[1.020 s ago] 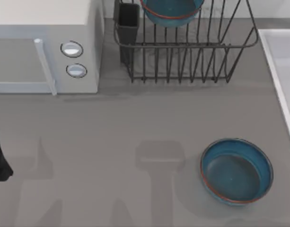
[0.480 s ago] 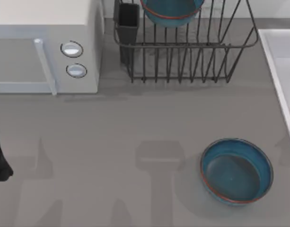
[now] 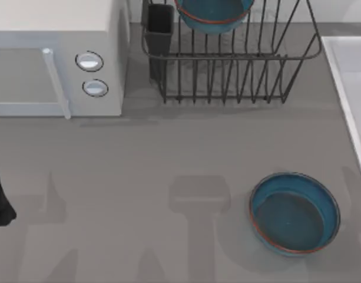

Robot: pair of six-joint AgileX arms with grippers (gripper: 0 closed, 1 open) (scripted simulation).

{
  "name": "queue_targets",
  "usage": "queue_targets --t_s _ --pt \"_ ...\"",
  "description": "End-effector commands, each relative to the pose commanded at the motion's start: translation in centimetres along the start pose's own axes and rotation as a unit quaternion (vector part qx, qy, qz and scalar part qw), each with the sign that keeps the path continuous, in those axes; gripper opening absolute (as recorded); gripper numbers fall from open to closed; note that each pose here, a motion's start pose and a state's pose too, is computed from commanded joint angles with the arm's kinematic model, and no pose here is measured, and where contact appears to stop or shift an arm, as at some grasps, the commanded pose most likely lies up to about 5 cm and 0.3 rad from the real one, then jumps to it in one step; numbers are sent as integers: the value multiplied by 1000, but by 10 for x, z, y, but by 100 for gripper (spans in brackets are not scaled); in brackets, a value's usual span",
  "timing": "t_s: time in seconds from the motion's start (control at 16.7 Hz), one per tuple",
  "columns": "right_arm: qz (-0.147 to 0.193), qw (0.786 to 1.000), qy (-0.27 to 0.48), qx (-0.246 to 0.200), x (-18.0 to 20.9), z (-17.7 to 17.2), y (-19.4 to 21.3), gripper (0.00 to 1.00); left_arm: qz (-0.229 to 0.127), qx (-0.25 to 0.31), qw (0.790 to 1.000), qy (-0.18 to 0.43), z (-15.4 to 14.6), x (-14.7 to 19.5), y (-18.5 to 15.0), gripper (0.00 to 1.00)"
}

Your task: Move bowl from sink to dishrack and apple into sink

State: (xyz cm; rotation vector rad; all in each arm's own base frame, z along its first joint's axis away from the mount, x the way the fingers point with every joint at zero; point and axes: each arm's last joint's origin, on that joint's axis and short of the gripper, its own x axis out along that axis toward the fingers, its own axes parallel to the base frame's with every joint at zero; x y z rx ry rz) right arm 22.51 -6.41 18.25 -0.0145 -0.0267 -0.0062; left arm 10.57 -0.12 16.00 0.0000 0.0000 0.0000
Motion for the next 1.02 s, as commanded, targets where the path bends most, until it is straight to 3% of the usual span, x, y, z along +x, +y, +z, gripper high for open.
queue_targets --t_s 0.18,0.48,1.02 --pt "0 1000 -9 2 -43 20 26 100 0 0 1000 0 0 0 0 100" --pt "1 1000 -2 9 -97 6 52 100 0 0 1000 0 0 0 0 100" --pt "3 1000 13 7 -120 -18 62 100 0 0 1000 0 0 0 0 100"
